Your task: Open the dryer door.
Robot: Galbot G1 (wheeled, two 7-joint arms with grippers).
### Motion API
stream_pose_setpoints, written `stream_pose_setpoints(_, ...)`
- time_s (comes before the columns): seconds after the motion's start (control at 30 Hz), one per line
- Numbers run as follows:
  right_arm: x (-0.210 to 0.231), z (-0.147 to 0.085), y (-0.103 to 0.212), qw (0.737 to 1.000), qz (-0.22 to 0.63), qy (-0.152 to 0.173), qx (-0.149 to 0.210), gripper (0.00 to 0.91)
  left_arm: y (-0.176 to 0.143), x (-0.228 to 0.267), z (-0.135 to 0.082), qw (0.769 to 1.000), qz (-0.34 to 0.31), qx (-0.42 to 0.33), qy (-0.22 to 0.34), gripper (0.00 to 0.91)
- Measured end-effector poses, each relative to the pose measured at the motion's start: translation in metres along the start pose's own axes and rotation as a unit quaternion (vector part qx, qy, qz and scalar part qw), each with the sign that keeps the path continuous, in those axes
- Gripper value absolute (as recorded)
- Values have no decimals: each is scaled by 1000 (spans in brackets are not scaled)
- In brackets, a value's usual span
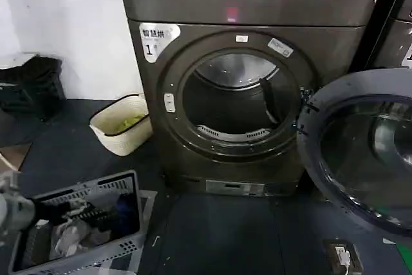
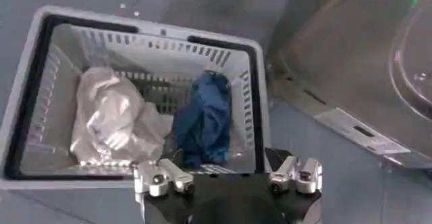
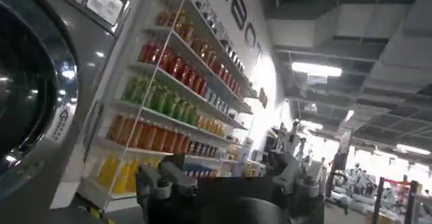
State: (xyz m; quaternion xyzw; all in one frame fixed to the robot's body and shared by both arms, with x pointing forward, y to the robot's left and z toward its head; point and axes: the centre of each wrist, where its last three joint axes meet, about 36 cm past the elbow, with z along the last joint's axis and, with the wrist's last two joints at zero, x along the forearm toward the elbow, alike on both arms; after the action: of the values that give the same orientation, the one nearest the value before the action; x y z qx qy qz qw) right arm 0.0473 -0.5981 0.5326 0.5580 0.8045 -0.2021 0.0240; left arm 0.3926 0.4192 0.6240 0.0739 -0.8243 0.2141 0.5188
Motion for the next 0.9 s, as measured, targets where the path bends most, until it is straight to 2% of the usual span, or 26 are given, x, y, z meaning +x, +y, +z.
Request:
stream_pose_setpoints(0.27,2,6,-1,1000,0,-3,6,907,29,-10,-24,999,-19,51,8,907)
stream_pose_setpoints(0.9,5,13,3,1000,-6,1,4,907,39,-20,-35,997,-29,68,11,907)
